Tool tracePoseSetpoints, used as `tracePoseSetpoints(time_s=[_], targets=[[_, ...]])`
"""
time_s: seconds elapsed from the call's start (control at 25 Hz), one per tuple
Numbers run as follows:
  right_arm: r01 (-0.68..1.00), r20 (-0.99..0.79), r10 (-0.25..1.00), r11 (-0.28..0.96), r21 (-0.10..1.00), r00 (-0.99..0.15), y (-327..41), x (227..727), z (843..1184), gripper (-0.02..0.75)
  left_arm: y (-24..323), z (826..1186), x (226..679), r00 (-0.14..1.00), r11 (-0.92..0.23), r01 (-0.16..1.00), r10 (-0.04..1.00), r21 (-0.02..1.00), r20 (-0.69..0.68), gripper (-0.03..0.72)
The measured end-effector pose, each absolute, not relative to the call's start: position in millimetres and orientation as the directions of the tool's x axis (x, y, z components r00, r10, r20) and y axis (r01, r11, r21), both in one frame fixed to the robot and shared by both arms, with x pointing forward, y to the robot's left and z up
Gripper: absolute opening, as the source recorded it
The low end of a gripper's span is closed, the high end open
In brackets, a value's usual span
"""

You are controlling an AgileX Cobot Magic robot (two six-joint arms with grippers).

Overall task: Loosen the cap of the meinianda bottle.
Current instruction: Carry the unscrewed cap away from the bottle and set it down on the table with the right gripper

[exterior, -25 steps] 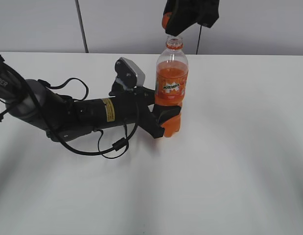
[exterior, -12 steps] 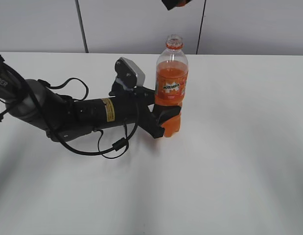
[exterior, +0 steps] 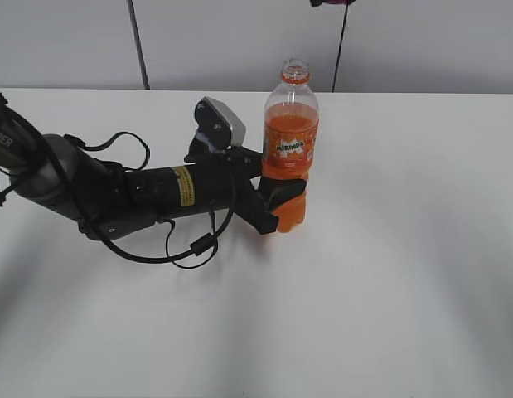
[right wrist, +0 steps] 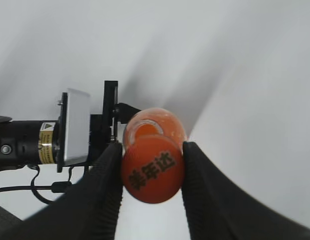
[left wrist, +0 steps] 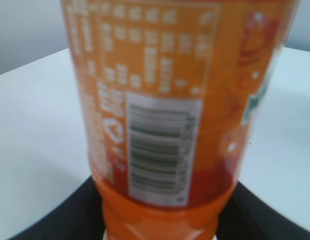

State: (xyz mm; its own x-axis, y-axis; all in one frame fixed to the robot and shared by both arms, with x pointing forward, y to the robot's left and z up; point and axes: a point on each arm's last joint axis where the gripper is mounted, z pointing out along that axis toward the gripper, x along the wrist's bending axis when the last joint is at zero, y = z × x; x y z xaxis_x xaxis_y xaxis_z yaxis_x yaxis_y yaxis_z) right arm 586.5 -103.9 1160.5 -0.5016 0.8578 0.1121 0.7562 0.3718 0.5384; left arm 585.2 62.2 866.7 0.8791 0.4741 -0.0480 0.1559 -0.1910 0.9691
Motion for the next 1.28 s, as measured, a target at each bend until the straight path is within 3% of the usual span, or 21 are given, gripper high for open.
tracePoseSetpoints(time_s=[0.32,0.6,0.96,1.28], targets=[[0.770,0.065,0.933,0.251,0.587,-0.354,-170.0,598.0,1183.4,0.272,62.2,866.7,585.2,0.879,-0.191,0.156,0.474,0.969,-0.048,0.373],[0.822,0.041,0.977,0.154,0.548,-0.211,-225.4,604.6,1172.3,0.272,62.2,866.7,585.2,0.879,-0.191,0.156,0.474,0.969,-0.048,0.373],[0.898,-0.001,0.985,0.160,0.409,-0.175,-242.8,605.2,1114.4,0.272,62.2,866.7,585.2,0.879,-0.191,0.156,0.474,0.969,-0.048,0.373],[0.917,0.005,0.985,0.157,0.367,-0.170,-243.7,597.2,1032.6,0.272,62.2,866.7,585.2,0.879,-0.191,0.156,0.474,0.969,-0.048,0.373]])
